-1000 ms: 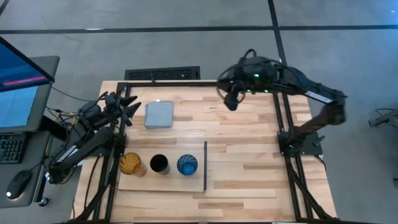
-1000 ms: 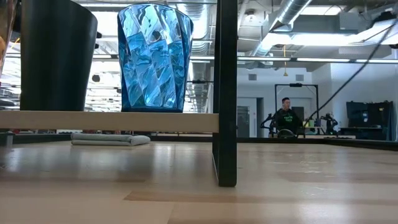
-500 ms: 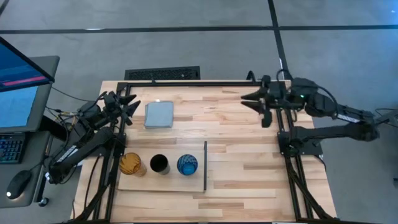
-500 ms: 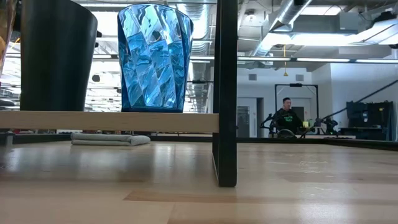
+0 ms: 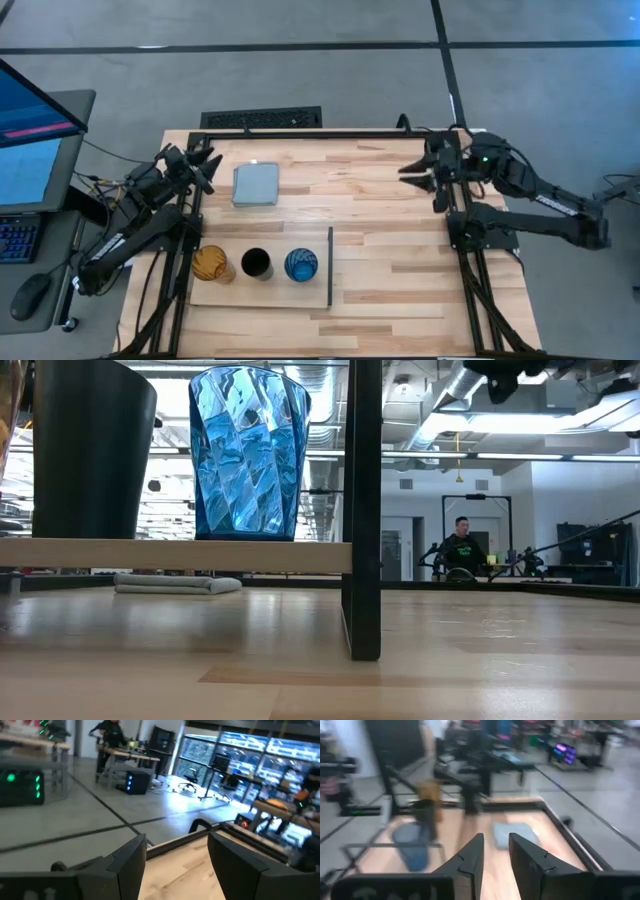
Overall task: Stack small to large cups/mugs on shelf
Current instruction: Return to Home Position
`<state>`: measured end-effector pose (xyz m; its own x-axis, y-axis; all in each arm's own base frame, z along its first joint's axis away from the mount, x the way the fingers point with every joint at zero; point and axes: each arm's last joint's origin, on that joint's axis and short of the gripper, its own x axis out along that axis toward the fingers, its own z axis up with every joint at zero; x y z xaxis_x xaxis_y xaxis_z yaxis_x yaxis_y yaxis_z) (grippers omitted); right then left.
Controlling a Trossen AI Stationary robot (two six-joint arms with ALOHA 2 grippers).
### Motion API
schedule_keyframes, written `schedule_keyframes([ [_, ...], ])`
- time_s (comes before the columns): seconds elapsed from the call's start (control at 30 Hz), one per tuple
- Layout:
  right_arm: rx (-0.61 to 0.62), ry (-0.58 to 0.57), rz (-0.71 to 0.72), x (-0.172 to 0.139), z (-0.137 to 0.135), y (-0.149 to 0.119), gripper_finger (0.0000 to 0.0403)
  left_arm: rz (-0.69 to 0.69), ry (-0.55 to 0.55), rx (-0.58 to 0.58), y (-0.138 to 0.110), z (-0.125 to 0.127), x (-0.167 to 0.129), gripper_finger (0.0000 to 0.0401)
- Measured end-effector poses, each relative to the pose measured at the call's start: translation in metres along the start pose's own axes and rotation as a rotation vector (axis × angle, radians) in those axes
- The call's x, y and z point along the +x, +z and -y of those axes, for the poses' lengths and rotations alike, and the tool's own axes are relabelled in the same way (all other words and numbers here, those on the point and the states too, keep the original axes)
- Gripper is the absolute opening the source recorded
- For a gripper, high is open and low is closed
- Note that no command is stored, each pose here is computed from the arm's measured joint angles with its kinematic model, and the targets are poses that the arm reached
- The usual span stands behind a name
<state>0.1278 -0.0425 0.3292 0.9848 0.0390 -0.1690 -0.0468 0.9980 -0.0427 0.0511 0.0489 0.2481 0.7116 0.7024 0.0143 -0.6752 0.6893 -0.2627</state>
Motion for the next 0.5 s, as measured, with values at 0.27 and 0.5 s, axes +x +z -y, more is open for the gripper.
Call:
schedule_keyframes([
  [0.27,0.000,0.028,0.122,-0.014,0.014,-0.027,0.0113,-0.004,-0.041,0.079,0.000,0.001,0.000,0.0203],
  [0.5,0.147,-0.032,0.141,-0.025,0.018,-0.062,0.0113,0.003,-0.011,0.086,0.000,0.000,0.000,0.0203],
])
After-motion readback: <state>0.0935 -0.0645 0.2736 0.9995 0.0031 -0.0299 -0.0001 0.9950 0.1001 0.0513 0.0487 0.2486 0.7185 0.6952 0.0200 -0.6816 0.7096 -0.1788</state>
